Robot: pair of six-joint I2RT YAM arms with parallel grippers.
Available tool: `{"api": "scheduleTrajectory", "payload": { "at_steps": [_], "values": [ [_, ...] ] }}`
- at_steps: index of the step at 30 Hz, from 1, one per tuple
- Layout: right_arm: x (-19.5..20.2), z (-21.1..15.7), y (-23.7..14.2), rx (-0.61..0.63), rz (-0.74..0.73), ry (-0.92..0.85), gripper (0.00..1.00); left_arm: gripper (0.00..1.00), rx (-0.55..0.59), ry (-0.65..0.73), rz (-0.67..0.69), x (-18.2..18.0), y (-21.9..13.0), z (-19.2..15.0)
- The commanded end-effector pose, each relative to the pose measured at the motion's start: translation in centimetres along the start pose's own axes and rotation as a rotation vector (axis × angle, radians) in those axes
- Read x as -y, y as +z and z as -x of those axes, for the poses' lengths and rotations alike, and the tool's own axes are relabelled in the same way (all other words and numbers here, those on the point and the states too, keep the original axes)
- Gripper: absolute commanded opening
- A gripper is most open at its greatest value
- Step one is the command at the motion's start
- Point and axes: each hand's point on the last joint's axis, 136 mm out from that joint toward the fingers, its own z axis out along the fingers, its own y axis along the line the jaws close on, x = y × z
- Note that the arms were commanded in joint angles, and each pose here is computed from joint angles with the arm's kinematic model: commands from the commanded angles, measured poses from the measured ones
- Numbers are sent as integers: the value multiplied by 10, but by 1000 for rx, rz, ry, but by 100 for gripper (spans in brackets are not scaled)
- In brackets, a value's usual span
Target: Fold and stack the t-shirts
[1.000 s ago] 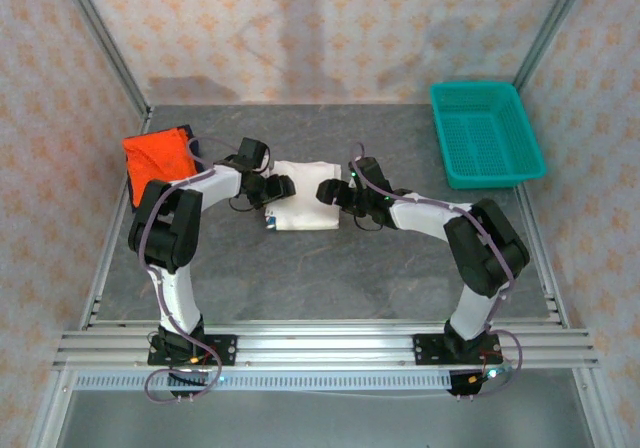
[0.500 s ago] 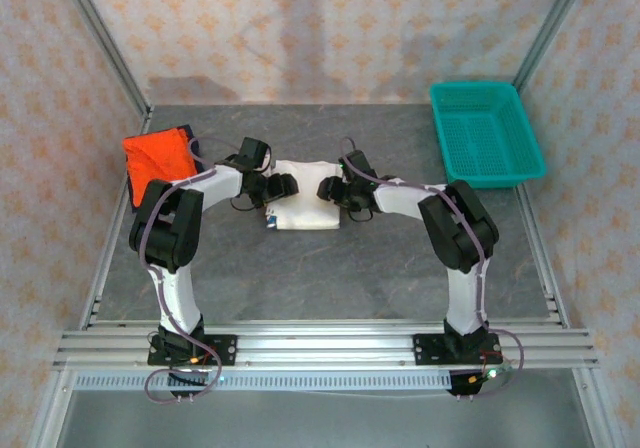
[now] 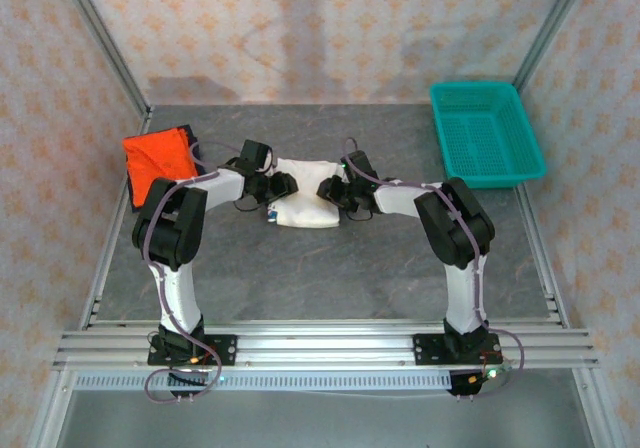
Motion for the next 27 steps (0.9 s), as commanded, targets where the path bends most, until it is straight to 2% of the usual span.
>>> {"api": "scheduleTrajectory", "payload": {
  "at_steps": [1,5,7,11,14,17,22,27],
  "values": [
    [2,-18,8,-49,16,0,39,26,-65,4,10,-1,14,-17],
    [-3,-15,3,-38,28,-13,39,0,-66,10,15,-3,14,-18],
    [-9,-12,-2,-25,44,-27,43,0,-64,21,13,-2,13,-18],
    [-19,1,-25,51,53,-91,74,0,-33,95,60,-4,1,-12],
    [-19,13,-47,138,37,-144,87,0,-9,179,120,-6,-15,-5],
    [-20,17,-65,187,17,-209,93,0,25,265,164,-1,-36,4],
    [-25,16,-81,209,31,-273,94,0,108,354,223,7,-69,22],
    [-50,6,-85,194,121,-381,94,0,163,425,287,11,-89,38]
  ]
}}
